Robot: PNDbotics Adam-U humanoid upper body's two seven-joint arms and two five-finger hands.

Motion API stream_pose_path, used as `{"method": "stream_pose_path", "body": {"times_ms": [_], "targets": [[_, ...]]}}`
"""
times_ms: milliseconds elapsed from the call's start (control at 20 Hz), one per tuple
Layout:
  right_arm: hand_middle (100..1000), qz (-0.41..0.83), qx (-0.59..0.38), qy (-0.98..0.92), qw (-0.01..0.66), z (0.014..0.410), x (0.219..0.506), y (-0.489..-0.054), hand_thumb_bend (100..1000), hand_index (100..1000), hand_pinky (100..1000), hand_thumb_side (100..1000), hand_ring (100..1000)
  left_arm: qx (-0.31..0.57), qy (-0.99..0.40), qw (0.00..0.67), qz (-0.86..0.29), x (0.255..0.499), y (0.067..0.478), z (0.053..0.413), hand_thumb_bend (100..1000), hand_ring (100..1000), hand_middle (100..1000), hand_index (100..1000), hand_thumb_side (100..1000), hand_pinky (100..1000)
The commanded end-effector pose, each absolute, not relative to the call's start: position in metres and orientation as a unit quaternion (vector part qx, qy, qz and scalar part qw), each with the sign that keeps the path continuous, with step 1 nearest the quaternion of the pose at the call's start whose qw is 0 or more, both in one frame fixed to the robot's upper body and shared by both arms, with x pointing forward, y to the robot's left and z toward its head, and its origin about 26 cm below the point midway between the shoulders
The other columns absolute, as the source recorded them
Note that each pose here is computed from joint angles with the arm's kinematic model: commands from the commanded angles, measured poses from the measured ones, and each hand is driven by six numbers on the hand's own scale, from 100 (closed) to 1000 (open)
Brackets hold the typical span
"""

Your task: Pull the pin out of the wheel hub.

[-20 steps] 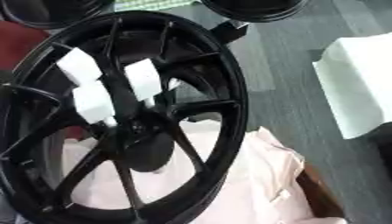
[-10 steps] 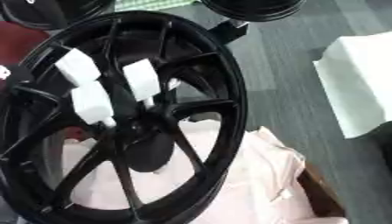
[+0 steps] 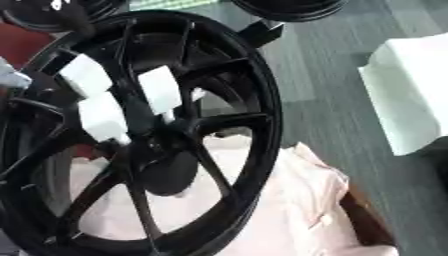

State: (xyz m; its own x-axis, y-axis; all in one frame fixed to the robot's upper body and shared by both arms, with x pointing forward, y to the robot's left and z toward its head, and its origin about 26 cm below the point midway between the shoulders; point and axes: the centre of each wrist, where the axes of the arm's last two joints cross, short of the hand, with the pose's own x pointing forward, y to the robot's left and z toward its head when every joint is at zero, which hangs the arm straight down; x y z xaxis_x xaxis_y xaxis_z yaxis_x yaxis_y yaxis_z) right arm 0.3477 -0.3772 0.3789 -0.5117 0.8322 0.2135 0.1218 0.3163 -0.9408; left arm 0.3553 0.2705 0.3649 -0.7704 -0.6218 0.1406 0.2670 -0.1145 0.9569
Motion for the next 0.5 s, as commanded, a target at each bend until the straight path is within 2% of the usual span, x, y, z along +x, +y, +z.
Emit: {"method": "stream_pose_path", "body": {"times_ms": [50, 500], "targets": [[674, 0.478, -0.343, -0.725, 0.357, 0.3916, 0.3422, -0.3807, 100, 727, 836, 485, 759, 0.157, -0.589, 0.299, -0.734, 0.3545, 0.2716, 0.3734, 428, 818, 797, 850, 159, 826], [672, 0.471, -0.343, -0.731, 0.355, 0.3912, 0.343, -0.3817, 100, 726, 835, 485, 758, 0.136, -0.57, 0.301, -0.752, 0.3585, 0.2707, 0.3677, 392, 823, 793, 846, 166, 830]]}}
